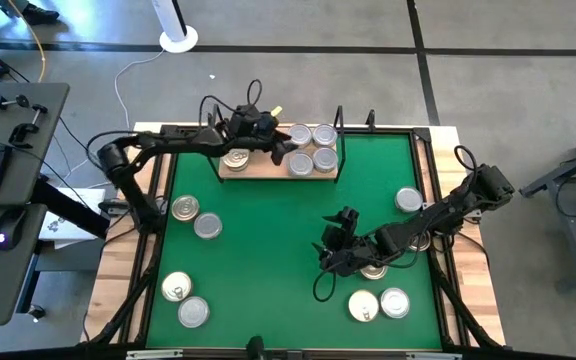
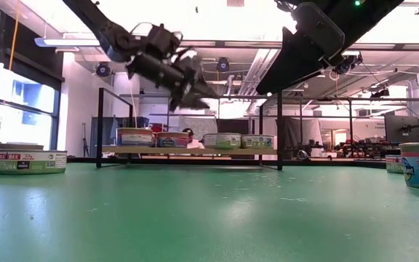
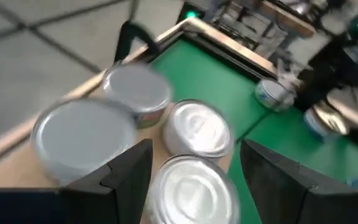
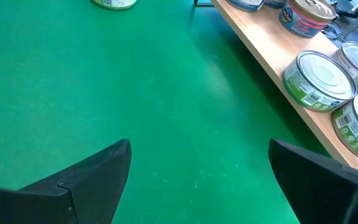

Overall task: Stack canned seafood by type on shelf
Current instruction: Put the green tuna can on the shelf and align with the other green tuna can

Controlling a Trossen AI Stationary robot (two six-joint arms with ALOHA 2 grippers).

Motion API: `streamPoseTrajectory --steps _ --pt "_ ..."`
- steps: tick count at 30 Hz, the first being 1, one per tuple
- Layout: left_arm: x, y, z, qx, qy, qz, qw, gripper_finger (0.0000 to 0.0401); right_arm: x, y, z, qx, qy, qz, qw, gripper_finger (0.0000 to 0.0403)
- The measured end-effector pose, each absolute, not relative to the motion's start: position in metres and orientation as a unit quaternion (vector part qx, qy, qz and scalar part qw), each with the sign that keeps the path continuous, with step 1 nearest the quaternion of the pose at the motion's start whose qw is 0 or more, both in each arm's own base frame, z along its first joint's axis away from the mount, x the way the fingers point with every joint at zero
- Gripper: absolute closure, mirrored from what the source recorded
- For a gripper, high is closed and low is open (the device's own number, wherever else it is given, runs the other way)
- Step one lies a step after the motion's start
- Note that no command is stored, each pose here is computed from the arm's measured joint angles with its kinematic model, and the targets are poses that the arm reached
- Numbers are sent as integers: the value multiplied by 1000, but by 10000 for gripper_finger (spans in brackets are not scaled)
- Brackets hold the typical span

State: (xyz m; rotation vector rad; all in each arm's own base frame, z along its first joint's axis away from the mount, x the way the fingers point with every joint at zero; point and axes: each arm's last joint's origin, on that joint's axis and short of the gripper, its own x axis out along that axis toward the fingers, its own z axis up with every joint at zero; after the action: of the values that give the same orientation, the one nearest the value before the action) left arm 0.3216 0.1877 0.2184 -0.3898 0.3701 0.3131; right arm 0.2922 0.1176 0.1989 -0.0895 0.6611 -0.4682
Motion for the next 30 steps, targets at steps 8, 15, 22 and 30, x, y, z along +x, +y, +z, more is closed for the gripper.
streamPoseTrajectory --steps 8,15,22,30 --pt "341 100 232 -21 251 24 967 244 293 117 199 -45 318 -230 919 29" --pt "354 86 196 -18 320 52 946 370 294 117 200 -43 314 -230 920 29" --pt "357 111 173 -3 335 128 934 386 294 117 200 -44 314 -229 920 29" --pt "354 133 171 2 319 170 932 400 294 117 200 -43 314 -230 920 29"
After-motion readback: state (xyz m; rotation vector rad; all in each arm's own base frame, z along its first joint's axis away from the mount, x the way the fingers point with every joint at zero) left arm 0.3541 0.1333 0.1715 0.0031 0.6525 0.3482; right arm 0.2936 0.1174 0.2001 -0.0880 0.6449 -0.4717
